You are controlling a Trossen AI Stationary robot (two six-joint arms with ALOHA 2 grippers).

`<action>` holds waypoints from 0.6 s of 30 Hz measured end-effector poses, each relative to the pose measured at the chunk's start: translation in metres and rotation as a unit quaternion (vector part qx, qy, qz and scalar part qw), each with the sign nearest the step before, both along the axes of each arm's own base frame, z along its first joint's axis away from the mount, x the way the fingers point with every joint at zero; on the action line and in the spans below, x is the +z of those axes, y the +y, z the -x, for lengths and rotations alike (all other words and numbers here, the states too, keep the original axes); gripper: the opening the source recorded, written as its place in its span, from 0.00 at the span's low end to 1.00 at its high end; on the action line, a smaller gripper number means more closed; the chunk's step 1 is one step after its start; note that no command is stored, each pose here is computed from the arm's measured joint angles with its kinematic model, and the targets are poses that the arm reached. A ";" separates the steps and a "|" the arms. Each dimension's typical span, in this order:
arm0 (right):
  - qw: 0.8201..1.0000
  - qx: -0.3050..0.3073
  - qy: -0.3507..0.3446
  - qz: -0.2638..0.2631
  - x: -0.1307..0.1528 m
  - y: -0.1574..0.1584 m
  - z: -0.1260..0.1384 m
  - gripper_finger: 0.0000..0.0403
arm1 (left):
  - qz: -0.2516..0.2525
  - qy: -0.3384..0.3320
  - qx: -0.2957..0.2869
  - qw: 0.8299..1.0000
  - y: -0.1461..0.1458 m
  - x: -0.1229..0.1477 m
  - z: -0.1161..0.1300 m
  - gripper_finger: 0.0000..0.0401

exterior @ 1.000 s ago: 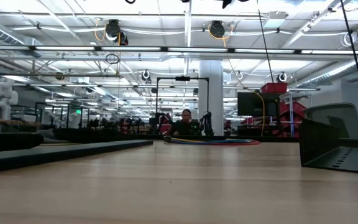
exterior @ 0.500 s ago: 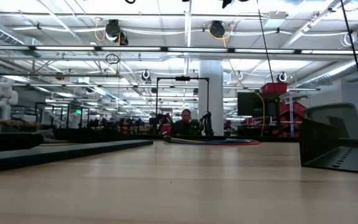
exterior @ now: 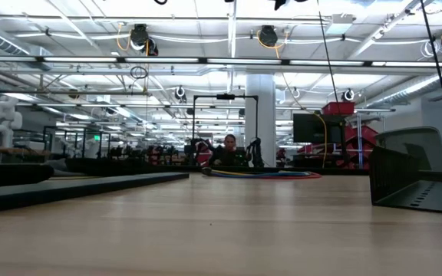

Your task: Ziptie cables

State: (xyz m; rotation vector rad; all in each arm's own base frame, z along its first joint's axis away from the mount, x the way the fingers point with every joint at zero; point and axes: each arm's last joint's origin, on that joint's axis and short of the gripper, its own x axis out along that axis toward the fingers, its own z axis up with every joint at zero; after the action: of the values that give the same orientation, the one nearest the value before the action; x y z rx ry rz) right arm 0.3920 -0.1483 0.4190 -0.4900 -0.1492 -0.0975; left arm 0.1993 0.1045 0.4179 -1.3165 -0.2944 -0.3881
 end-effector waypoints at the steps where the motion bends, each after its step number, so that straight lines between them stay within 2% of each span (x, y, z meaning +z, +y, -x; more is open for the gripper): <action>1: 1.000 0.000 0.003 -0.001 -0.001 0.000 0.000 0.00 | 0.000 0.000 0.000 1.000 0.000 0.000 0.000 0.00; 18: 1.000 0.000 -0.010 0.004 0.002 0.000 0.000 0.00 | 0.000 0.000 -0.001 1.000 0.000 0.000 0.000 0.00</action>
State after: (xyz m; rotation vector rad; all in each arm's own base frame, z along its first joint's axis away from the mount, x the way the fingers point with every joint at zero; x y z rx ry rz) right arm 0.3916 -0.1482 0.4210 -0.4974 -0.1690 -0.1024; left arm 0.1993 0.1045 0.4179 -1.3172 -0.2938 -0.3889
